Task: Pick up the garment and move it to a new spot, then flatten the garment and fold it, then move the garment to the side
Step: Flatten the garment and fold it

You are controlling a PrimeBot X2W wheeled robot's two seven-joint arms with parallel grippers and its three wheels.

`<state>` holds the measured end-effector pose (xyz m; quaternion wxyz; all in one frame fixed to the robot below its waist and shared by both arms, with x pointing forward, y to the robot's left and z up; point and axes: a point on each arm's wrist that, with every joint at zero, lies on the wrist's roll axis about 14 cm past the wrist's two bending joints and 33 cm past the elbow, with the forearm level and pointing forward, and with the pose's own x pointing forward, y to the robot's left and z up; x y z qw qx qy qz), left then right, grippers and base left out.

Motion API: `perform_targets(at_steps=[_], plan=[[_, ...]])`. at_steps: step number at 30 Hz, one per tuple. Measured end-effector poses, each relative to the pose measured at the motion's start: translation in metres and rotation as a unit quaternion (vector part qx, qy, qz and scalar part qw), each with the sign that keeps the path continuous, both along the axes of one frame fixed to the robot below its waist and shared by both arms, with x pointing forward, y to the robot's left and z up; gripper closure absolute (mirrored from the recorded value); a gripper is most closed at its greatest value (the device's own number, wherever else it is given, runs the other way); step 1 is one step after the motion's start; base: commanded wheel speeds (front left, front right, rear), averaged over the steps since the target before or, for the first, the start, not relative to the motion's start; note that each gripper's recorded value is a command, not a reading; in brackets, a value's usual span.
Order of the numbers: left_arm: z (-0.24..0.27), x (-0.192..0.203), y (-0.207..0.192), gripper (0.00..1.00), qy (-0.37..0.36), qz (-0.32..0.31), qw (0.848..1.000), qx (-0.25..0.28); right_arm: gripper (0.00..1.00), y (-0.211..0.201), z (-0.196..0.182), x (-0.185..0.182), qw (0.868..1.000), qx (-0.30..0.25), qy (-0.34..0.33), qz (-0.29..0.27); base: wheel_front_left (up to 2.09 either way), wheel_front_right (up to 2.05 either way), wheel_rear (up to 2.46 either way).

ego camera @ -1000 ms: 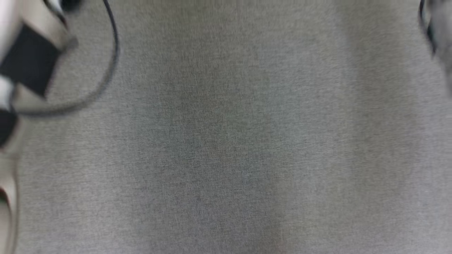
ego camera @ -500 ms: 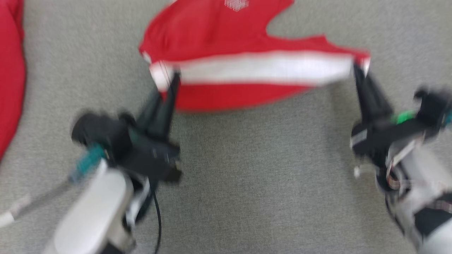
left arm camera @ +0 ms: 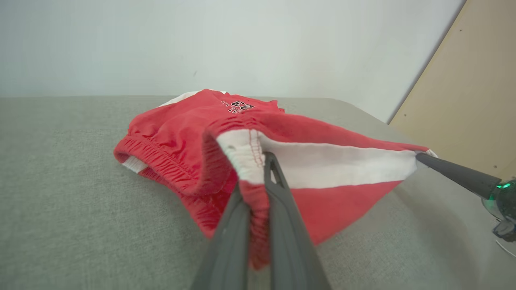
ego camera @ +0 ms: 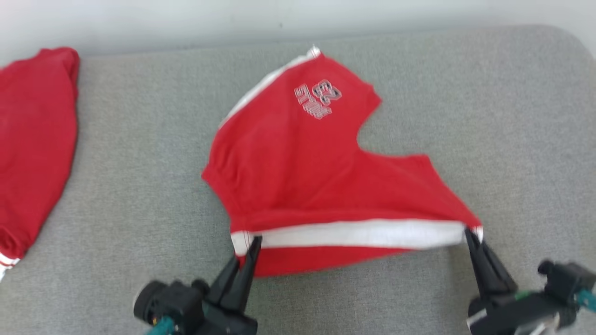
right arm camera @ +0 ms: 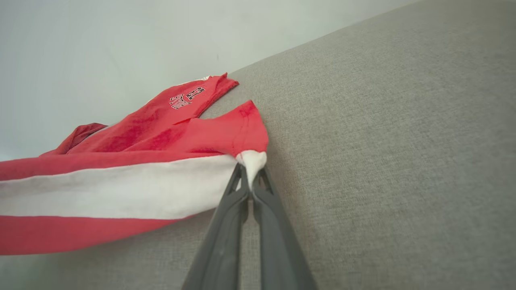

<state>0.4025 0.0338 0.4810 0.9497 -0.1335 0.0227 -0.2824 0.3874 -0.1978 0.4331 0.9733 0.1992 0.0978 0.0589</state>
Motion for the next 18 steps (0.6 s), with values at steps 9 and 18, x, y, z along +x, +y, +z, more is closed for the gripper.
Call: perform_targets(at_steps=[9, 18], plan=[[-0.007, -0.036, -0.003, 1.00, 0.017, -0.007, 1.000, 0.000, 1.00, -0.012, 0.001, -0.039, 0.999, 0.005, 0.019, -0.032, 0.00, 0.00, 0.00], [0.016, -0.026, -0.012, 1.00, -0.018, -0.003, 1.000, -0.016, 1.00, -0.010, 0.045, 0.008, 0.999, -0.003, -0.044, -0.018, 0.00, 0.00, 0.00]])
